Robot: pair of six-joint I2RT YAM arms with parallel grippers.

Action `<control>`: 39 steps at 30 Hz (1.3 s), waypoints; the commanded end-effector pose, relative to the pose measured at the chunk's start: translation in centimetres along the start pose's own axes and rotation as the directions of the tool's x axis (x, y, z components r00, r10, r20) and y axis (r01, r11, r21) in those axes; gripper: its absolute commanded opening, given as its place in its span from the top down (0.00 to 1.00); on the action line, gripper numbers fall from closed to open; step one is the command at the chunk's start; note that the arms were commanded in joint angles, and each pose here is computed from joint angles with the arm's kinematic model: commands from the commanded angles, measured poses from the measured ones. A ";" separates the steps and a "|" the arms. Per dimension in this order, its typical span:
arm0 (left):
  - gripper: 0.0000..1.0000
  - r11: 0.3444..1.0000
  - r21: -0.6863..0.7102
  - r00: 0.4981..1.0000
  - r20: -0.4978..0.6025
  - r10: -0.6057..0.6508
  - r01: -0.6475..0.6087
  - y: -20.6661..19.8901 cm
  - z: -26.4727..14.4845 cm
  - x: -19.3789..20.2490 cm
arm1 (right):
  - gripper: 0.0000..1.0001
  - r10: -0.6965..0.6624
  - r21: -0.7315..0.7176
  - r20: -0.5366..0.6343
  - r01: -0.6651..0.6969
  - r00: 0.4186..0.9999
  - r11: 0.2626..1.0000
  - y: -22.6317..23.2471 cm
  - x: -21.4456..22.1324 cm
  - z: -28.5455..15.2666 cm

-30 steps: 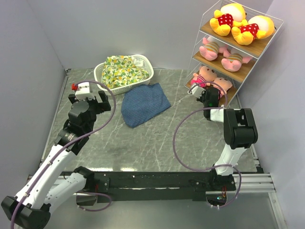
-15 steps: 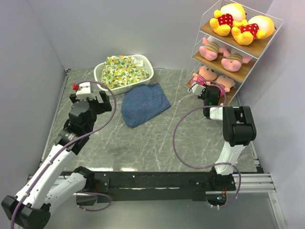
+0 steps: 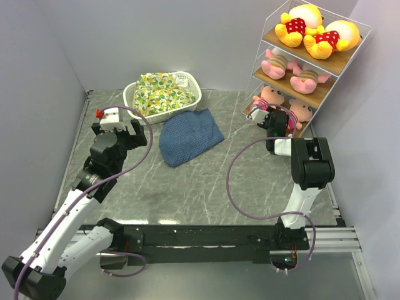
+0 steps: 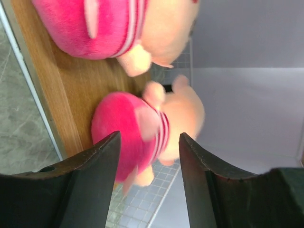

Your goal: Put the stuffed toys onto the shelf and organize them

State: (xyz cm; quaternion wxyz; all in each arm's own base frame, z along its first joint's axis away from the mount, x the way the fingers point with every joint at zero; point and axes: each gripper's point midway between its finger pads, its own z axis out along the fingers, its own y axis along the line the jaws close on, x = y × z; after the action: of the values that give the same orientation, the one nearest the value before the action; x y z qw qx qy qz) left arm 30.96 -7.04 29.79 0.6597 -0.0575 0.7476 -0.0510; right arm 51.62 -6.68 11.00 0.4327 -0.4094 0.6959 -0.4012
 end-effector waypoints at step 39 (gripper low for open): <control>0.04 0.731 0.652 0.963 0.003 -0.268 0.201 -10.0 -9.8 -4.6 | 0.00 0.981 -0.612 -0.058 -0.771 -0.183 -0.179 -8.9 -15.0 -36.9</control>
State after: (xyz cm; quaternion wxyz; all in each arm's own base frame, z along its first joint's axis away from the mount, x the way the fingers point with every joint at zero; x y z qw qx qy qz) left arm 24.47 -14.29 34.79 0.6756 0.0611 0.6710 -0.2994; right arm 23.94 11.83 35.19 0.6570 0.0276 0.6807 0.3227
